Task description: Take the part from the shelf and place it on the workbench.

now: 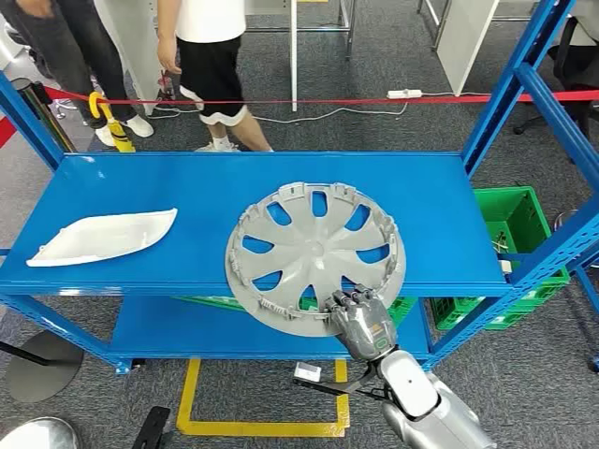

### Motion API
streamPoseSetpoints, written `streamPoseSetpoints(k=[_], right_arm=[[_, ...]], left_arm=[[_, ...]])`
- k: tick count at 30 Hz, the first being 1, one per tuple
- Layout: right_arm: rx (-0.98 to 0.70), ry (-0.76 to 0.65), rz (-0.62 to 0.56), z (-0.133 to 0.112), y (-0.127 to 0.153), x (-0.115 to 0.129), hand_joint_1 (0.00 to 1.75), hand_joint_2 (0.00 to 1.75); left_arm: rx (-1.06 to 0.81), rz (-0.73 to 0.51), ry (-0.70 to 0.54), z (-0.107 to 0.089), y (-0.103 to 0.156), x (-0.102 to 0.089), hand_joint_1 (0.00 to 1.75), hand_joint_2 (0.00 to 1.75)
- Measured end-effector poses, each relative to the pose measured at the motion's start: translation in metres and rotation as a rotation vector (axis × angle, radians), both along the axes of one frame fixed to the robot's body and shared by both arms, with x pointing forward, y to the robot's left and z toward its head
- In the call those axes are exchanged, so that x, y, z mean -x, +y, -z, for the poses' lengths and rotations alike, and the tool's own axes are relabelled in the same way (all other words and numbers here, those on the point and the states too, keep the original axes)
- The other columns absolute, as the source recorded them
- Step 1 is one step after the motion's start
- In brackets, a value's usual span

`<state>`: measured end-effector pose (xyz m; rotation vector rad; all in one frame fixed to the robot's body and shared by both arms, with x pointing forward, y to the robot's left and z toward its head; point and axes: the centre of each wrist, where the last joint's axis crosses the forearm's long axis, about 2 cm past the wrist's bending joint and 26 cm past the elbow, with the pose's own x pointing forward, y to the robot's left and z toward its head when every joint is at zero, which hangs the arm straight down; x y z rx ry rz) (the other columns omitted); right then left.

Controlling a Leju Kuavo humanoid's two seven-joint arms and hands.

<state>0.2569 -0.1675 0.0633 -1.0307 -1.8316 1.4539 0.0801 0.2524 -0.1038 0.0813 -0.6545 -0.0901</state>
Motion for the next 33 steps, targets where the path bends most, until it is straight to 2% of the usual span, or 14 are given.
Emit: streamPoseSetpoints(k=[9, 17, 25, 29, 33], right_arm=[[-0.033, -0.158, -0.018, -0.010, 0.012, 0.018, 1.75, 1.75], [-0.129, -0.284, 0.013, -0.044, 0.020, 0.021, 1.75, 1.75], [-0.168, -0.402, -0.040, -0.073, 0.014, 0.021, 1.75, 1.75], [-0.178, -0.455, -0.086, -0.086, 0.012, 0.023, 1.75, 1.75], [-0.165, -0.499, -0.149, -0.094, 0.006, 0.027, 1.75, 1.75]], left_arm=[[-0.006, -0.009, -0.005, 0.000, 0.000, 0.001, 0.00, 1.75], [-0.008, -0.030, -0.016, 0.000, 0.001, 0.003, 0.00, 1.75], [-0.019, -0.037, -0.033, 0.001, 0.001, 0.004, 0.00, 1.75], [-0.016, -0.037, -0.042, 0.001, 0.001, 0.005, 0.00, 0.00], [0.017, -0.041, -0.068, 0.001, 0.001, 0.006, 0.00, 1.75]])
